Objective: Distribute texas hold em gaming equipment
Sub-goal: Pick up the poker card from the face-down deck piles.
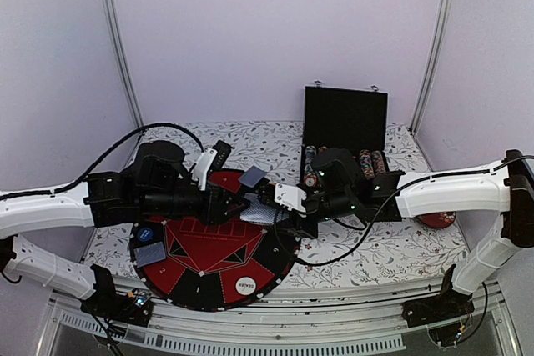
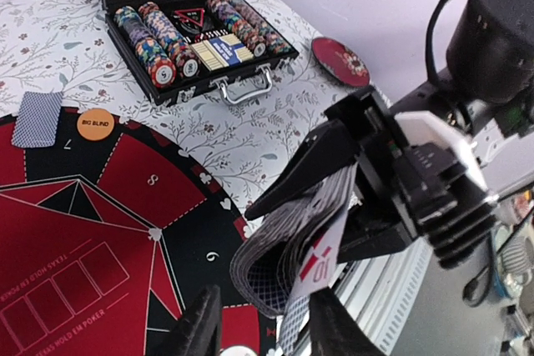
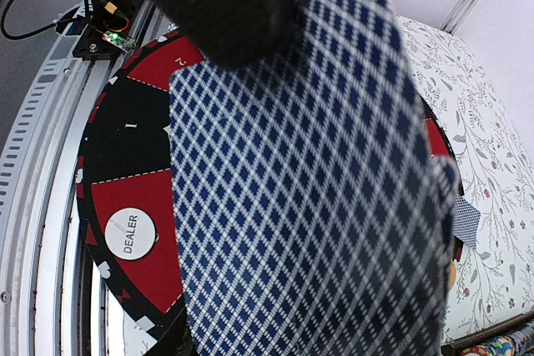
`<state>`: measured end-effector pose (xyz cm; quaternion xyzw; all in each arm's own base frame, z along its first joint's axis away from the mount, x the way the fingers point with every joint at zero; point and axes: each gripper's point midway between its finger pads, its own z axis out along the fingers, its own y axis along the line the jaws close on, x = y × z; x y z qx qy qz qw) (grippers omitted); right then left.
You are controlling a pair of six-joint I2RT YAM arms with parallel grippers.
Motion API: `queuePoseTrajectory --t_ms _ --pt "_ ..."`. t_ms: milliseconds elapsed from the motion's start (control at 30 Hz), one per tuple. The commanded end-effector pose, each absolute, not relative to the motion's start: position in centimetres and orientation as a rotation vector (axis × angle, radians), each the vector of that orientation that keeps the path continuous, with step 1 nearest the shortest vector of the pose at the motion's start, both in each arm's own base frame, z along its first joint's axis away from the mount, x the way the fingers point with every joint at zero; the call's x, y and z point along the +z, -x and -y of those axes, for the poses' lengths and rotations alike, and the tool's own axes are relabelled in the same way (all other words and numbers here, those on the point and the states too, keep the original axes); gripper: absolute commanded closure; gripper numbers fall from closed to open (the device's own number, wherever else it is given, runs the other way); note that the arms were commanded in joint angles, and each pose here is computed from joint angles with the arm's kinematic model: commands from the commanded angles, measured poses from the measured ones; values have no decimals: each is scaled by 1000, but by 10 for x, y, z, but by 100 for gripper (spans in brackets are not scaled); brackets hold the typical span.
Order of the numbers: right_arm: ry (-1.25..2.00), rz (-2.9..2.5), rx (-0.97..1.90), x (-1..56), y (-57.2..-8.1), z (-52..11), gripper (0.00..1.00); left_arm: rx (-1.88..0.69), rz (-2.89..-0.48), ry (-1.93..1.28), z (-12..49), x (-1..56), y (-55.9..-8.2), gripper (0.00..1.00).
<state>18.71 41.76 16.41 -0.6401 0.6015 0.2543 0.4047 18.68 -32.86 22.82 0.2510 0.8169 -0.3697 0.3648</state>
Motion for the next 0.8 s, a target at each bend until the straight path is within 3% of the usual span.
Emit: queuePoseTrajectory --t_ms 0,67,133,533,767 --pt "1606 -1471 665 179 -186 -425 58 -970 -2100 -698 339 225 -185 67" --pt "1605 -1473 663 179 -186 -425 58 -969 -2098 -702 340 225 -186 80" --pt "1606 -1478 658 177 -187 -424 58 -978 -2087 -704 340 229 -185 100" --pt "1520 -1602 603 160 -219 -410 62 -1022 -1954 -506 309 268 -187 100" --pt "1440 -1734 540 145 -244 -393 62 -991 -1876 -161 272 303 -225 100"
